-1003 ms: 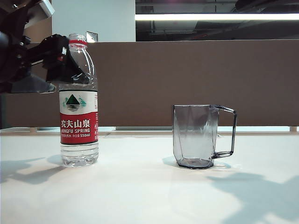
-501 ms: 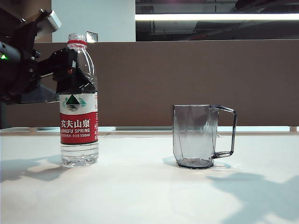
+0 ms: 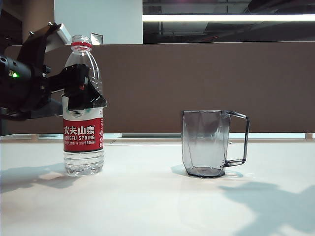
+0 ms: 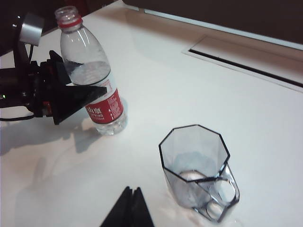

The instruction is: Pick up the mineral water bottle with the left hand on the table and pour water into the mug until it's half full.

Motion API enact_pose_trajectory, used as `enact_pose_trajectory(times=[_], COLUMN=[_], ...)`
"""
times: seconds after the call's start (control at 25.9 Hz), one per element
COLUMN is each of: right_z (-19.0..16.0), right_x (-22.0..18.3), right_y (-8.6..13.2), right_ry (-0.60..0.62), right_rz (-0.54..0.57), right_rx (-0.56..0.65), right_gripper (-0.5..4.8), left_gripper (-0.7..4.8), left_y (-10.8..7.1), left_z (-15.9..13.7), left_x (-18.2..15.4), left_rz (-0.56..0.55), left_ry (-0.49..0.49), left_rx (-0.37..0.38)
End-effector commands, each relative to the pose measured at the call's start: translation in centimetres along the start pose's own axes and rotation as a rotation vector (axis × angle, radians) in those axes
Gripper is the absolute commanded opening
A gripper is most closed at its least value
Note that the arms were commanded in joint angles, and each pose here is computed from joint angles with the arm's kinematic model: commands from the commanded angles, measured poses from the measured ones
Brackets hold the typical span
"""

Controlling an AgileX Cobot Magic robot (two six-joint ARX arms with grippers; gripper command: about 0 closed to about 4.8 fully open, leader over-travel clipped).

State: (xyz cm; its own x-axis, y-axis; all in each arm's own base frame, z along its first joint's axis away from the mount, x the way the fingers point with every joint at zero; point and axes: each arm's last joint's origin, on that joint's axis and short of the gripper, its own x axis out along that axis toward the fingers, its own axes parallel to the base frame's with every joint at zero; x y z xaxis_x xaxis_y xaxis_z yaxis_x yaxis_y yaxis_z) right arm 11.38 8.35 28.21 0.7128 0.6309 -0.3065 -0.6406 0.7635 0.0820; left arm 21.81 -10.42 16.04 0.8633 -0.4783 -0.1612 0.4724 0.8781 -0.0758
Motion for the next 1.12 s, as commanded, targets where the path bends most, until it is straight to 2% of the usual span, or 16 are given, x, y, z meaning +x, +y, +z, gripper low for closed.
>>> enact_pose_trajectory(times=[0.04,0.27,0.73,0.85,0.89,0.96,1.04,1.12], right_z=[0.0,-0.6,-0.7,-0.7,-0.7,-0.7,-0.7,-0.7], right_x=[-0.1,-0.1,-0.1,-0.1,-0.1,-0.1,-0.1,-0.1], right_y=[0.0,0.0,0.0,0.0,0.0,0.0,0.0,0.0], right_ry=[0.013,0.077,0.085,0.085,0.085,0.085,0.085,0.085], right_rz=[0.01,0.02,0.02,0.02,0.019,0.02,0.02,0.02], right_rx=[-0.002,0.006,0.007,0.007,0.007,0.007,0.007,0.007], right_gripper=[-0.08,-0.08,-0.08,-0.08,-0.08,-0.08,-0.08,-0.08], left_gripper=[4.79,4.79,4.79,4.16,3.61,2.89,2.38,2.34], left_y=[0.0,0.0,0.1,0.1,0.1,0.1,0.1,0.1], left_z=[0.2,0.0,0.1,0.0,0.0,0.0,0.0,0.0], left_x=[0.2,0.6,1.5,1.5,1.5,1.5,1.5,1.5], left_rz=[-0.004,-0.005,-0.007,-0.006,-0.006,-0.006,-0.006,-0.006], left_ry=[-0.033,-0.045,-0.066,-0.063,-0.063,-0.062,-0.062,-0.062], left_rx=[0.0,0.001,0.002,0.002,0.002,0.002,0.002,0.002])
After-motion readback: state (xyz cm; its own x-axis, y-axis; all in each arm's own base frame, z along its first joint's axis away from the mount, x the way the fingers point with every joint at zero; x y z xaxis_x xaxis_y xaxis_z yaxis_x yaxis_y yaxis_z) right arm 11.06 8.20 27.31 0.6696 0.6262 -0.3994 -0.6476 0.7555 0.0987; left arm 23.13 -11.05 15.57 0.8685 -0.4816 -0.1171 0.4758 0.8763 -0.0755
